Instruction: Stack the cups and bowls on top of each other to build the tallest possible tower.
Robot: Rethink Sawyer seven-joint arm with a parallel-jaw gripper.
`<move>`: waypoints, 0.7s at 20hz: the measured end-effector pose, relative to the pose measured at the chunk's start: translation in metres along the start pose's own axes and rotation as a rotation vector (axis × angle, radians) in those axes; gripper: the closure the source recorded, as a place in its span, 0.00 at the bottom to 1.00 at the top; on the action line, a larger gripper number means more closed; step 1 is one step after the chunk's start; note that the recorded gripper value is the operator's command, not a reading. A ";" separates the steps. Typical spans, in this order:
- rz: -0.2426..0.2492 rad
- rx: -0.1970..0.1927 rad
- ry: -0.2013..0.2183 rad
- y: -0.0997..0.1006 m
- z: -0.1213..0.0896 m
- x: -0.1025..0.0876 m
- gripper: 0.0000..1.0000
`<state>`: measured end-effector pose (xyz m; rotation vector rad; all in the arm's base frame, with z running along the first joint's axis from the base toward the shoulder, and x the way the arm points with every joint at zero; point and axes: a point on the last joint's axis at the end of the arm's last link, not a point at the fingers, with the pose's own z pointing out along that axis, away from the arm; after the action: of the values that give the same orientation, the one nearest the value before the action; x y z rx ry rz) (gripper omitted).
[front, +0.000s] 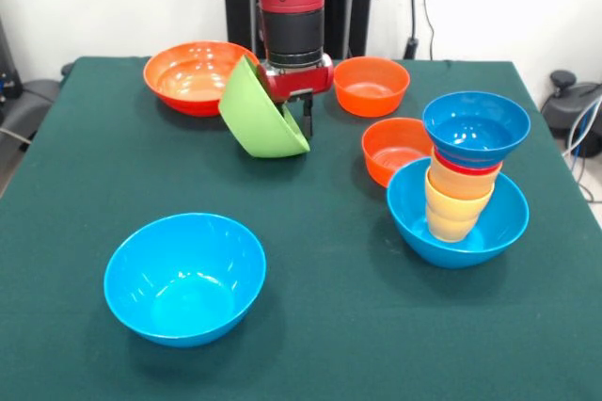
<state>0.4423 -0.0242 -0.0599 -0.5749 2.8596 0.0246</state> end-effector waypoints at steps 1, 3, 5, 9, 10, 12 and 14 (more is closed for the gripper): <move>0.000 0.000 0.000 0.000 0.000 0.000 1.00; 0.000 0.000 0.000 0.000 0.000 0.000 1.00; 0.000 0.000 0.000 0.000 0.000 0.000 1.00; -0.011 0.013 0.007 -0.002 -0.003 0.000 1.00; -0.017 0.020 0.014 -0.002 -0.005 0.000 1.00; -0.039 0.045 0.036 -0.004 -0.012 0.001 1.00; -0.074 0.088 0.074 -0.008 -0.025 -0.001 1.00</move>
<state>0.4404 -0.0324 -0.0353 -0.6760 2.8912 -0.1366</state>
